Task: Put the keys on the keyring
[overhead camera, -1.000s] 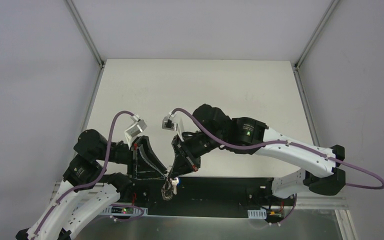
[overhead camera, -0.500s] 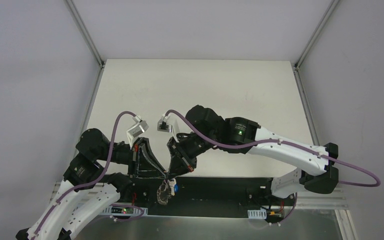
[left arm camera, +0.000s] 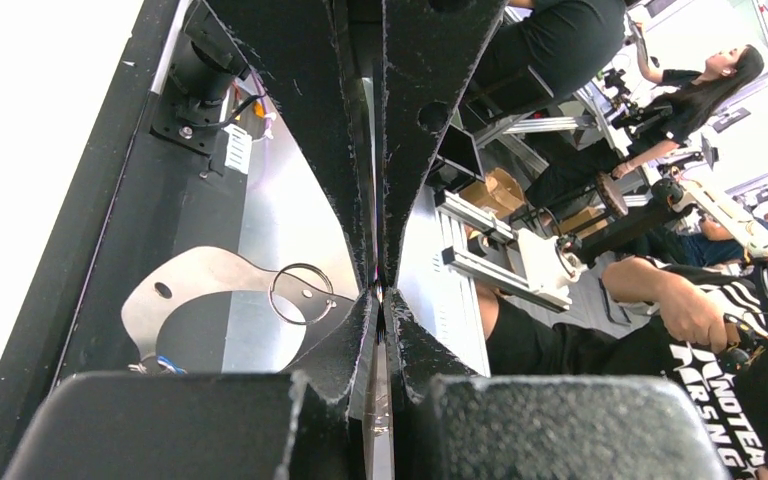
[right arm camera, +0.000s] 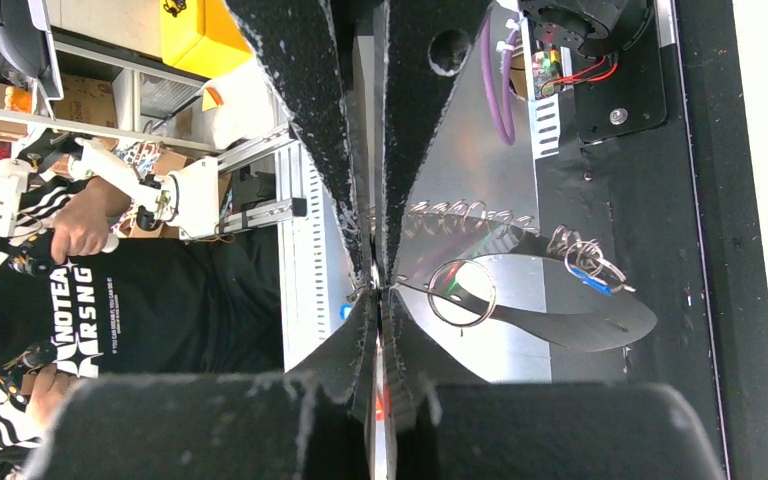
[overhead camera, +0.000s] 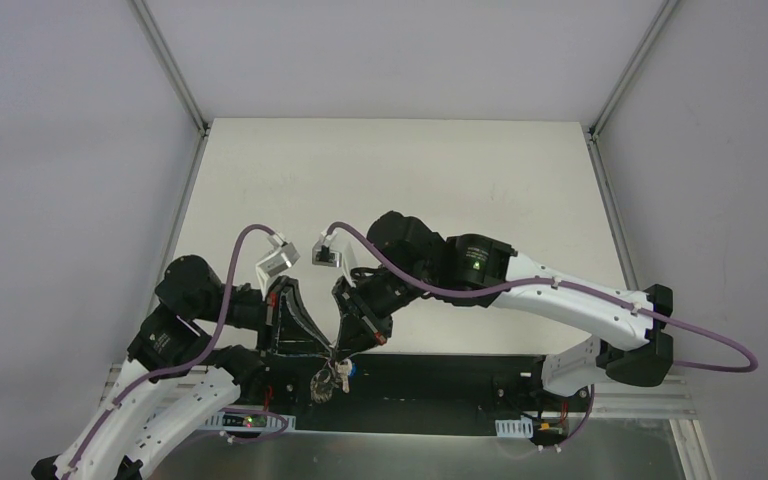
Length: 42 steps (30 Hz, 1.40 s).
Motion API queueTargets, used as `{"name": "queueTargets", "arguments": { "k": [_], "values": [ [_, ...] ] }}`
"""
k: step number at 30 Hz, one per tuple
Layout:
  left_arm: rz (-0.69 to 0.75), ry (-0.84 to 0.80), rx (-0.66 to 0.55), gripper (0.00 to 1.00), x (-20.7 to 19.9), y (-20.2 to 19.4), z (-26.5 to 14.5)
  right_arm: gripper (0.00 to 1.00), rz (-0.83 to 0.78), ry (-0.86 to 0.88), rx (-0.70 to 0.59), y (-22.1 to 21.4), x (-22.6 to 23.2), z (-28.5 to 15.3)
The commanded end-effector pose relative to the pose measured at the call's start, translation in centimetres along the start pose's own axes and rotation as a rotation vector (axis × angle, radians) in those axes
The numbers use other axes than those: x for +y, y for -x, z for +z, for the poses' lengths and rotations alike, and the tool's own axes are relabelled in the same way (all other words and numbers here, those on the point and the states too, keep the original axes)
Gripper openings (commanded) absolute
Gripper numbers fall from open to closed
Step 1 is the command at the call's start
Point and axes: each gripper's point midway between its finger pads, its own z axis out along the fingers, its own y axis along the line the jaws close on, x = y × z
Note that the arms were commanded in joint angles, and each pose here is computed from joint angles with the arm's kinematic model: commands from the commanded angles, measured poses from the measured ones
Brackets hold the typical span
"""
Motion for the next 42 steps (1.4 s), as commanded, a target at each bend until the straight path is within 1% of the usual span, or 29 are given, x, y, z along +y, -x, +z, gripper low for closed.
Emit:
{"name": "queueTargets", "arguments": {
  "k": [1,5,7,9,13,14,17,21,24,28,36,42],
  "values": [
    [0.130,-0.008,-0.030,0.00,-0.9,0.7,-0.3,0.00,-0.076,0.036,-0.050,1.1,1.9,-0.8],
    [0.249,0.027,-0.116,0.00,-1.9,1.8,-1.0,0.00,-0.123,0.015,-0.087,1.0,2.3,-1.1],
    [0.298,0.039,-0.153,0.00,-2.4,2.1,-1.4,0.00,-0.153,-0.005,-0.126,1.3,2.4,-1.4],
    [0.336,0.049,-0.182,0.00,-2.9,2.5,-1.7,0.16,-0.193,-0.028,-0.174,1.7,2.8,-1.7],
    [0.400,0.052,-0.228,0.00,-4.1,3.1,-2.3,0.30,-0.272,-0.064,-0.284,2.7,3.8,-2.8],
    [0.419,0.049,-0.240,0.00,-4.5,3.2,-2.5,0.32,-0.293,-0.076,-0.309,2.9,4.1,-3.1],
    [0.472,0.038,-0.279,0.00,-5.7,3.8,-2.9,0.33,-0.357,-0.134,-0.387,3.9,4.5,-3.8],
    [0.568,0.008,-0.370,0.00,-7.2,4.7,-3.5,0.34,-0.421,-0.158,-0.431,4.5,5.5,-3.7],
    [0.632,-0.019,-0.438,0.00,-8.1,5.5,-3.8,0.33,-0.504,-0.182,-0.462,5.1,6.4,-3.3],
    [0.700,-0.046,-0.521,0.00,-9.1,6.4,-4.3,0.33,-0.572,-0.245,-0.506,6.2,6.9,-3.1],
    [0.781,-0.077,-0.647,0.00,-10.3,7.2,-5.3,0.32,-0.657,-0.253,-0.635,7.8,9.2,-4.3],
    [0.778,-0.074,-0.785,0.00,-10.4,8.1,-6.6,0.32,-0.710,-0.304,-0.694,8.5,10.0,-4.9]
  ]
}}
